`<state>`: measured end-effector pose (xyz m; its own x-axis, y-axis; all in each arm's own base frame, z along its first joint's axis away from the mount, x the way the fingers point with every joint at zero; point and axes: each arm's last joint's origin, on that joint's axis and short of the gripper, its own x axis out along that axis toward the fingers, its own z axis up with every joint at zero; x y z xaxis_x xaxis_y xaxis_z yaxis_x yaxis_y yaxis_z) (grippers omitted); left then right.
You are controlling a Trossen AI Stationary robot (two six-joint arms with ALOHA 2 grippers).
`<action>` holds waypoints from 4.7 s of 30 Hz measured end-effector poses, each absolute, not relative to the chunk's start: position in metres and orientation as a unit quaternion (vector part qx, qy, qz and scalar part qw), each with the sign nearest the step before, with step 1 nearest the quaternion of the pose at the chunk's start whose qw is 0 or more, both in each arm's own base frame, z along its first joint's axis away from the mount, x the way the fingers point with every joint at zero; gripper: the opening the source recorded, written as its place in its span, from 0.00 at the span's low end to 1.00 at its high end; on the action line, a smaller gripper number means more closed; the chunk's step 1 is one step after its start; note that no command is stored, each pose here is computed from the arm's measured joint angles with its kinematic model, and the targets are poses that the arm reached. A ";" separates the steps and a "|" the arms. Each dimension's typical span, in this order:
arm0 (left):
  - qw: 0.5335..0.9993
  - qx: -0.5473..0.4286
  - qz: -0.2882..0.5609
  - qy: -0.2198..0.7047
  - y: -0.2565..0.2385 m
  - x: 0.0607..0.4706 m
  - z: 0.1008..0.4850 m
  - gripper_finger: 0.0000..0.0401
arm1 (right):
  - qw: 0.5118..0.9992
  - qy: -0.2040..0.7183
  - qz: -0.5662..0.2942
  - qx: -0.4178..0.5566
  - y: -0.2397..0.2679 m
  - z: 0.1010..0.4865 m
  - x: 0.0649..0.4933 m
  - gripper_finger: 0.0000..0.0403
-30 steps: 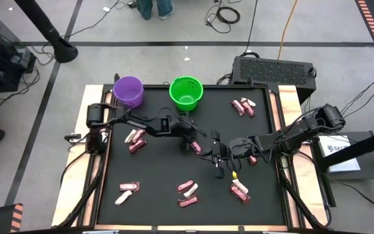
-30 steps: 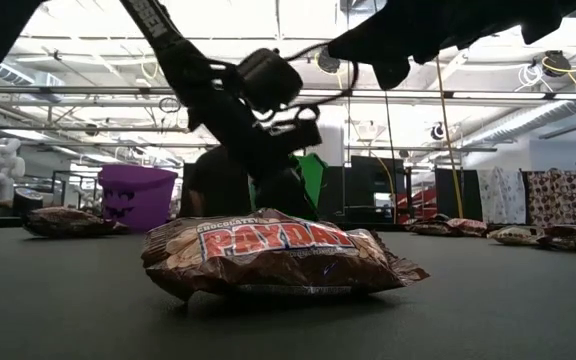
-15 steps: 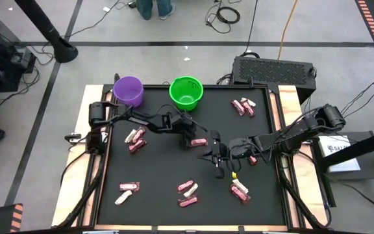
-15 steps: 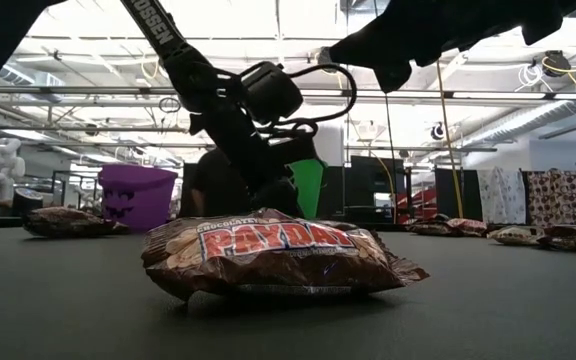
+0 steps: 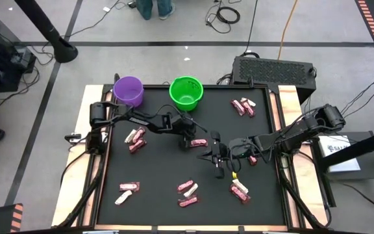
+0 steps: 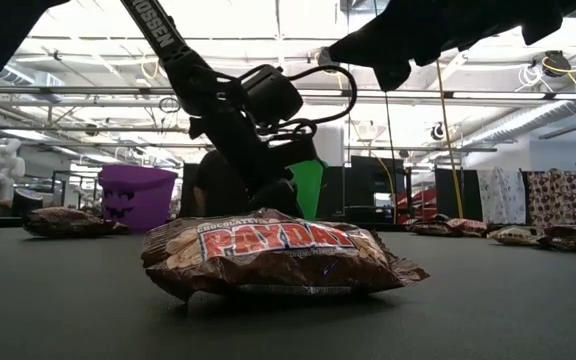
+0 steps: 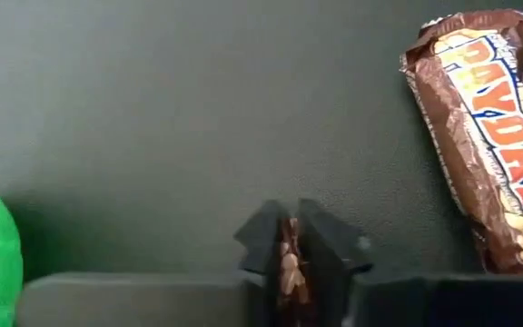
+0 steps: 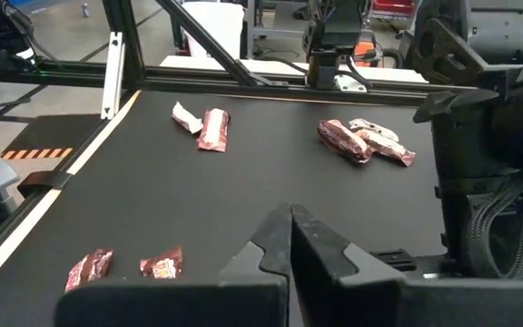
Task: Sort candy by brand, put in halloween buckets
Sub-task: Put the brown chocolate bar into the purple bucket
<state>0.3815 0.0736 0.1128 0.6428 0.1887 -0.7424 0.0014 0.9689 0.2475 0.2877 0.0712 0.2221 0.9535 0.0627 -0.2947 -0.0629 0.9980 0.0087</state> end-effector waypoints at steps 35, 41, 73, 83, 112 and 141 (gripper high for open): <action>0.799 -0.013 0.462 0.385 0.114 0.167 0.282 0.01 | 0.998 0.053 0.024 0.034 0.070 0.217 0.309 0.00; 0.753 -0.054 0.533 0.383 0.147 0.152 0.271 0.01 | 0.998 0.048 0.015 0.035 0.064 0.218 0.311 0.00; 0.900 -0.165 0.005 0.403 0.058 0.204 0.257 0.25 | 0.998 0.050 0.013 0.041 0.063 0.217 0.311 0.00; 0.850 -0.126 0.135 0.494 0.009 0.195 0.215 0.25 | 0.997 0.050 0.013 0.056 0.063 0.217 0.311 0.00; 0.756 -0.113 0.154 0.626 0.011 0.226 0.175 0.25 | 0.998 0.058 0.014 0.019 0.063 0.216 0.311 0.00; 0.700 -0.055 0.175 0.691 0.014 0.235 0.139 0.38 | 0.998 0.061 0.016 0.021 0.063 0.215 0.311 0.00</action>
<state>0.2349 0.0142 0.1393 -0.0148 0.1680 -0.9857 -0.3211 0.9328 0.1638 0.3105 0.0633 0.2151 0.9920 0.0354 -0.1215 -0.0303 0.9986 0.0435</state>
